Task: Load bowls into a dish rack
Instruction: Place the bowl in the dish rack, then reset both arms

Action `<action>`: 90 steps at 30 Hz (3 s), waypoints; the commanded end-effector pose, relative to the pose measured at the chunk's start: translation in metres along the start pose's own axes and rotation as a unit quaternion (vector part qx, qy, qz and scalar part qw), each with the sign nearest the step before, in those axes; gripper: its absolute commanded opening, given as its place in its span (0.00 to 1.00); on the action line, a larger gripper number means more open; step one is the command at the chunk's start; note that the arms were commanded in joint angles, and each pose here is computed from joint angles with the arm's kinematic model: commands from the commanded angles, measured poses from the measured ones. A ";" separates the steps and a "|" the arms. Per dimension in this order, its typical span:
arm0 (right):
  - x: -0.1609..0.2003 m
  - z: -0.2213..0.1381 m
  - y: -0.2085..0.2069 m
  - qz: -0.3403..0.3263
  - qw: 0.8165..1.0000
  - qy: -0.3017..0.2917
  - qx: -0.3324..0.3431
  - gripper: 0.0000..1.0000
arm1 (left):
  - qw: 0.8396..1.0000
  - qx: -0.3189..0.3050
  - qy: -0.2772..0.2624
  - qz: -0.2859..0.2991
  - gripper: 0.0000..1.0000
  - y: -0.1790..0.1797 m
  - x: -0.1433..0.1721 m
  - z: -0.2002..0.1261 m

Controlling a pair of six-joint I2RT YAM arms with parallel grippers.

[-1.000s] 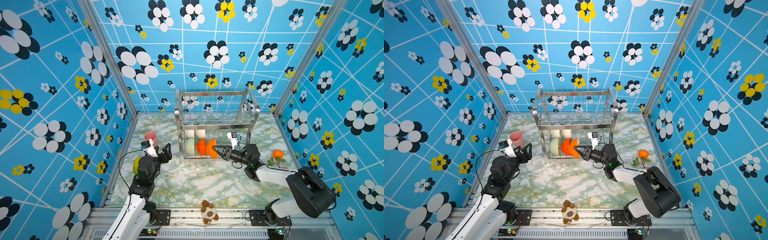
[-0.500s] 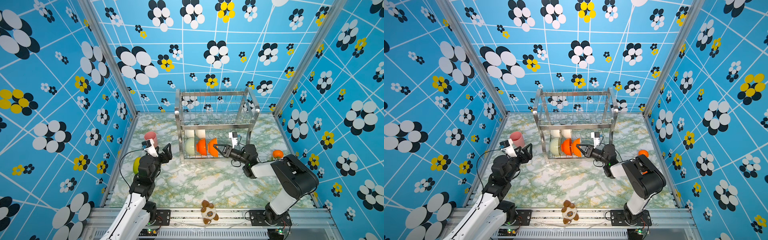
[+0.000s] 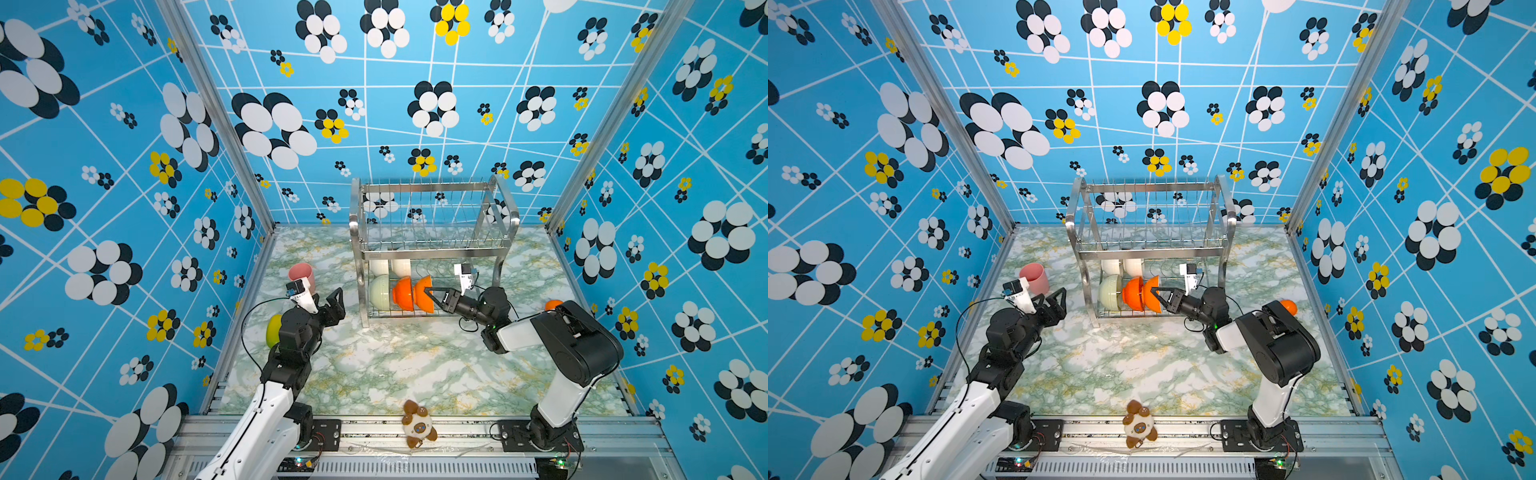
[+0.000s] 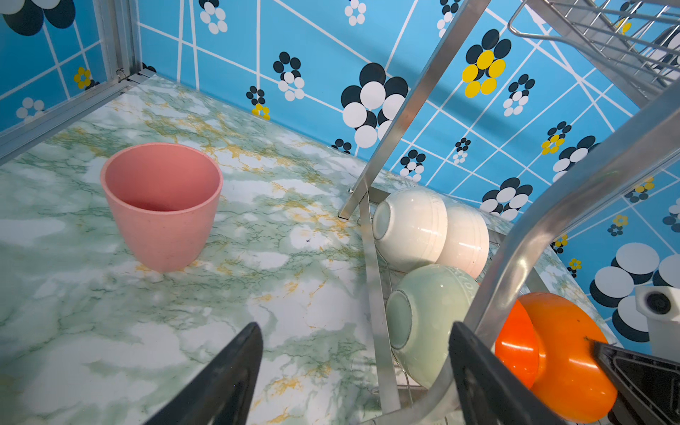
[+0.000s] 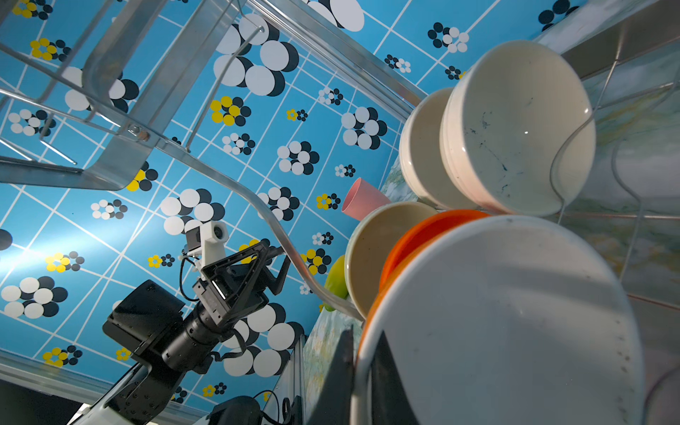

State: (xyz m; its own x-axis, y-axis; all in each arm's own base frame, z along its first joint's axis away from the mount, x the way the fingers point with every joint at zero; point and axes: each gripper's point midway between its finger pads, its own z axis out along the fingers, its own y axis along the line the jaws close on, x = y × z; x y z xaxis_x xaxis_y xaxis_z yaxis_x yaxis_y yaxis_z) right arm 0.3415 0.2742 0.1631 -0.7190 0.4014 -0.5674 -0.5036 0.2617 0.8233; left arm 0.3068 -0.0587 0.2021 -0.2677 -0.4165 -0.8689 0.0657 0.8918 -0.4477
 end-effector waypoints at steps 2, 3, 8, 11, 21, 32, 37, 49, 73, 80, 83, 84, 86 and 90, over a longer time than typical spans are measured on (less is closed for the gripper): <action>-0.015 0.003 0.006 -0.021 0.999 -0.026 -0.015 0.08 | 1.000 0.016 -0.026 0.004 0.81 -0.010 -0.020 0.000; -0.014 0.004 0.004 -0.020 0.999 -0.025 -0.013 0.09 | 1.000 0.016 -0.027 0.004 0.81 -0.010 -0.020 0.000; -0.012 0.005 -0.008 -0.013 1.000 -0.023 -0.001 0.10 | 1.000 0.015 -0.026 0.003 0.81 -0.009 -0.019 0.000; -0.011 0.005 -0.012 -0.010 1.000 -0.024 0.004 0.11 | 1.000 0.013 -0.024 0.003 0.81 -0.008 -0.018 0.000; -0.010 -0.003 -0.026 -0.006 0.999 -0.025 0.020 0.12 | 1.000 0.016 -0.023 0.003 0.81 -0.010 -0.020 0.002; -0.005 -0.004 -0.028 0.000 1.000 -0.015 0.020 0.26 | 1.000 0.020 -0.021 -0.002 0.81 -0.013 -0.022 0.005; -0.011 -0.007 -0.019 -0.005 1.000 -0.020 0.012 0.38 | 1.000 0.020 -0.021 -0.003 0.81 -0.013 -0.021 0.006; -0.018 -0.020 -0.013 -0.011 0.999 -0.036 0.035 0.50 | 1.000 0.018 -0.021 -0.002 0.81 -0.011 -0.020 0.005; -0.017 -0.124 0.015 -0.179 0.941 0.002 0.288 0.51 | 0.999 -0.042 -0.025 0.014 0.82 0.009 -0.024 0.010; -0.009 -0.193 0.016 -0.220 0.897 -0.029 0.383 0.52 | 0.990 -0.126 -0.046 0.040 0.87 0.041 -0.035 0.008; -0.012 -0.222 0.006 -0.217 0.869 -0.064 0.440 0.51 | 0.984 -0.161 -0.057 0.046 0.89 0.059 -0.037 0.006; -0.014 -0.231 0.004 -0.218 0.859 -0.075 0.458 0.51 | 0.982 -0.172 -0.061 0.049 0.89 0.064 -0.038 0.006; -0.022 -0.251 -0.001 -0.214 0.833 -0.112 0.497 0.51 | 0.976 -0.196 -0.065 0.064 0.90 0.077 -0.038 0.006; -0.037 -0.276 -0.006 -0.221 0.789 -0.153 0.552 0.52 | 0.967 -0.225 -0.061 0.108 0.93 0.093 -0.038 0.007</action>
State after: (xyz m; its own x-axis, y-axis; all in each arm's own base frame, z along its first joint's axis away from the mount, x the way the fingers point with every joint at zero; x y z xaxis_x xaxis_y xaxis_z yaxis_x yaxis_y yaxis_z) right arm 0.2418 0.0522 0.1811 -0.3813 0.2266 -0.8962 -0.0047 0.9690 0.2470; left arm 0.3303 0.0236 0.1934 -0.1856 -0.2920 -0.9382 -0.2782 0.9314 -0.2348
